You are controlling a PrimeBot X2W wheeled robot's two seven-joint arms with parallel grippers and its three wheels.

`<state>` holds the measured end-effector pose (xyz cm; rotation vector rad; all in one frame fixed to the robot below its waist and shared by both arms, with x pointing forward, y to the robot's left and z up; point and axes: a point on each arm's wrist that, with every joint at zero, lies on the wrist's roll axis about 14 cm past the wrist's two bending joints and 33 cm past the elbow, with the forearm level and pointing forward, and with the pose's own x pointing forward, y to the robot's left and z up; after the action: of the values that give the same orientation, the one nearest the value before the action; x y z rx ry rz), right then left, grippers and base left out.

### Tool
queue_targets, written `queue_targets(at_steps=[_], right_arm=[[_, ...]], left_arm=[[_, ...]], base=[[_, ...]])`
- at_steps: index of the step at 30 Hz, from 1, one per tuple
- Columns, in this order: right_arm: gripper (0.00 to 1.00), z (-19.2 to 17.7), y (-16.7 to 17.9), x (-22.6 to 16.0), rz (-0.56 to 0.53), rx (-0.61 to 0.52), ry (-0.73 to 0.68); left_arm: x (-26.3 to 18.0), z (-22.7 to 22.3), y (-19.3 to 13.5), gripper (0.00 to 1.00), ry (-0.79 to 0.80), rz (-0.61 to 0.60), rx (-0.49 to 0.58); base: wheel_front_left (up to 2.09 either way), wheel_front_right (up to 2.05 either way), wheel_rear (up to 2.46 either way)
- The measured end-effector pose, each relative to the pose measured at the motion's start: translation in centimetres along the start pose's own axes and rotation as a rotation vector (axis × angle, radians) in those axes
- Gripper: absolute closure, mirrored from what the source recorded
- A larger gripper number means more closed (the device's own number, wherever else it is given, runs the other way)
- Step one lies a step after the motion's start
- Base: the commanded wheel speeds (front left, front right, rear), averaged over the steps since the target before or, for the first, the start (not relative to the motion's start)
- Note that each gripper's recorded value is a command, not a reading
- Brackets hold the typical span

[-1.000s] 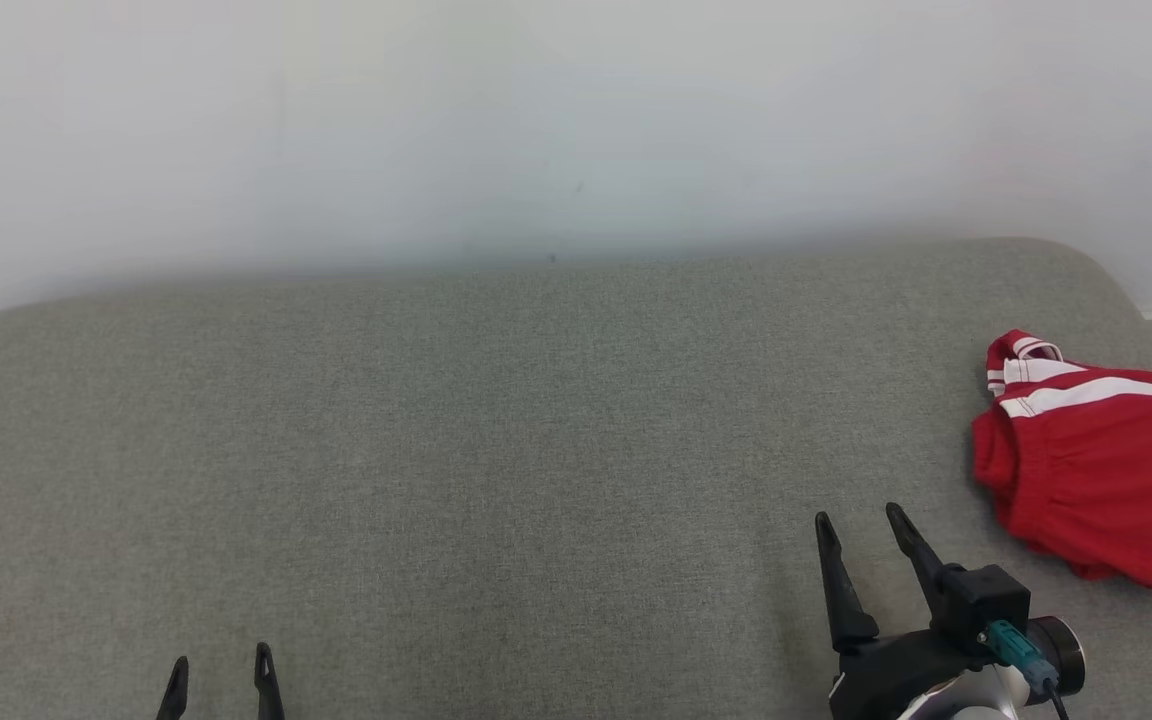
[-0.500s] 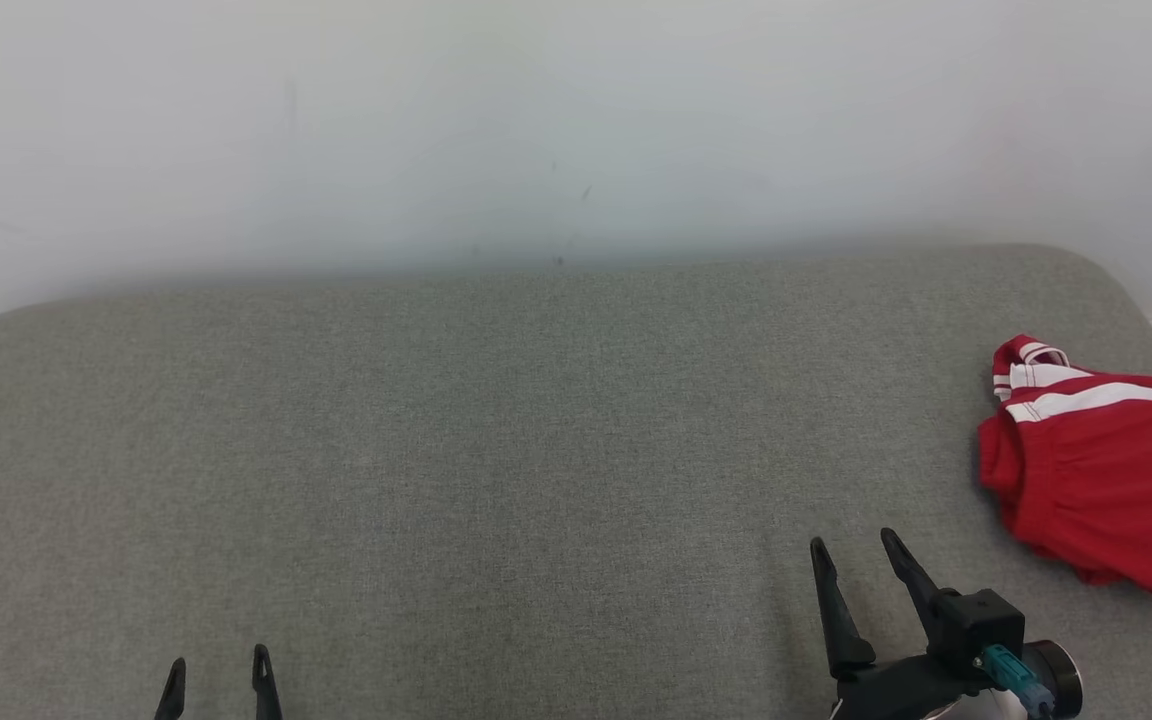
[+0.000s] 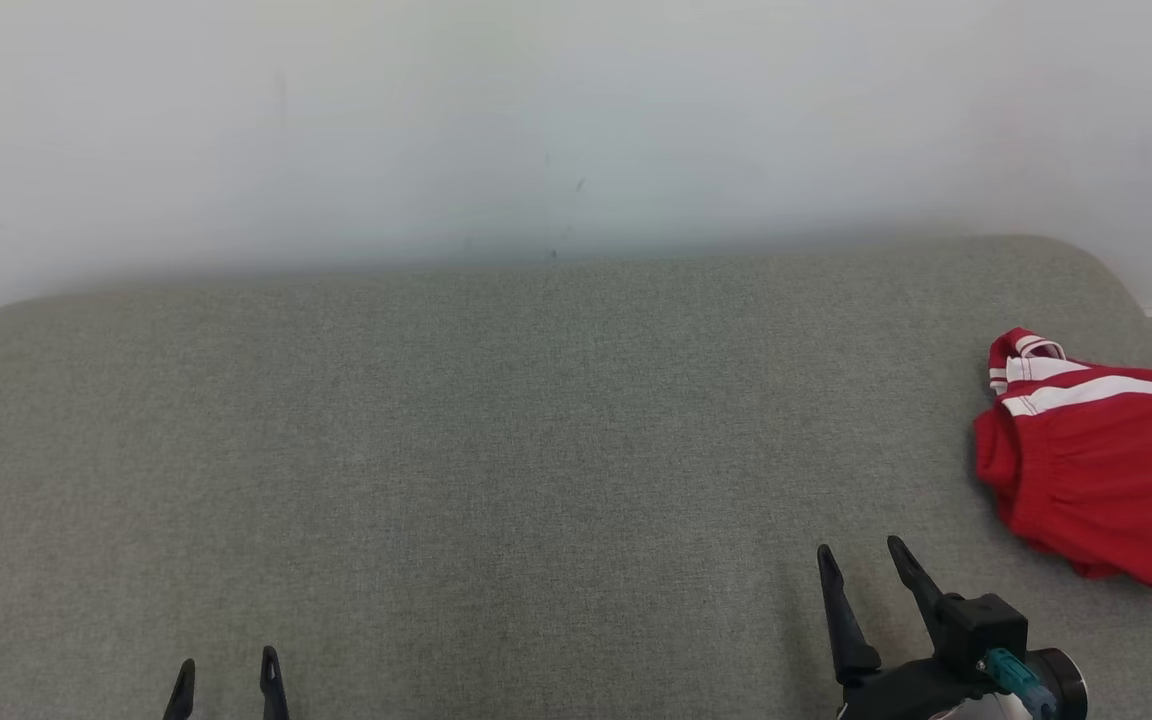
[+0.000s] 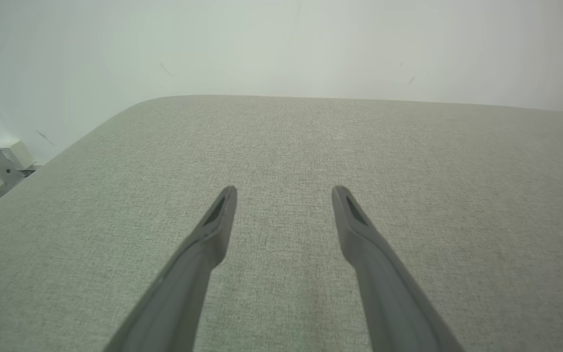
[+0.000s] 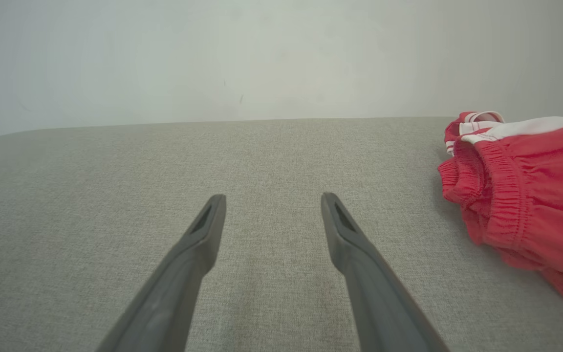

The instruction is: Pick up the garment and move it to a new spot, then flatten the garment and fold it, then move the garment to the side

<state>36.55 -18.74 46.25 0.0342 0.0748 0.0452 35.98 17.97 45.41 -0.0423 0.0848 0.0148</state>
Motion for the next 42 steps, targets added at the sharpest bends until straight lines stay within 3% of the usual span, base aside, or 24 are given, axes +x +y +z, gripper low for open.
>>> queue_targets(at_steps=[34,35,42], right_arm=[[0.0,-1.1,0.7,0.5,0.023,-0.005,0.037],[1.0,-1.4,0.7,0.4,0.021,-0.003,0.047],[1.0,-4.8,0.4,-1.4,0.003,0.023,0.153]], left_arm=[[-0.6,-1.3,0.3,0.0,0.04,0.005,-0.054],[-0.6,-1.4,0.3,1.0,0.044,0.008,-0.061],[-1.5,-3.8,0.4,1.0,0.127,0.02,-0.081]], base=[[0.0,0.0,0.0],[0.0,0.0,0.0],[0.0,0.0,0.0]])
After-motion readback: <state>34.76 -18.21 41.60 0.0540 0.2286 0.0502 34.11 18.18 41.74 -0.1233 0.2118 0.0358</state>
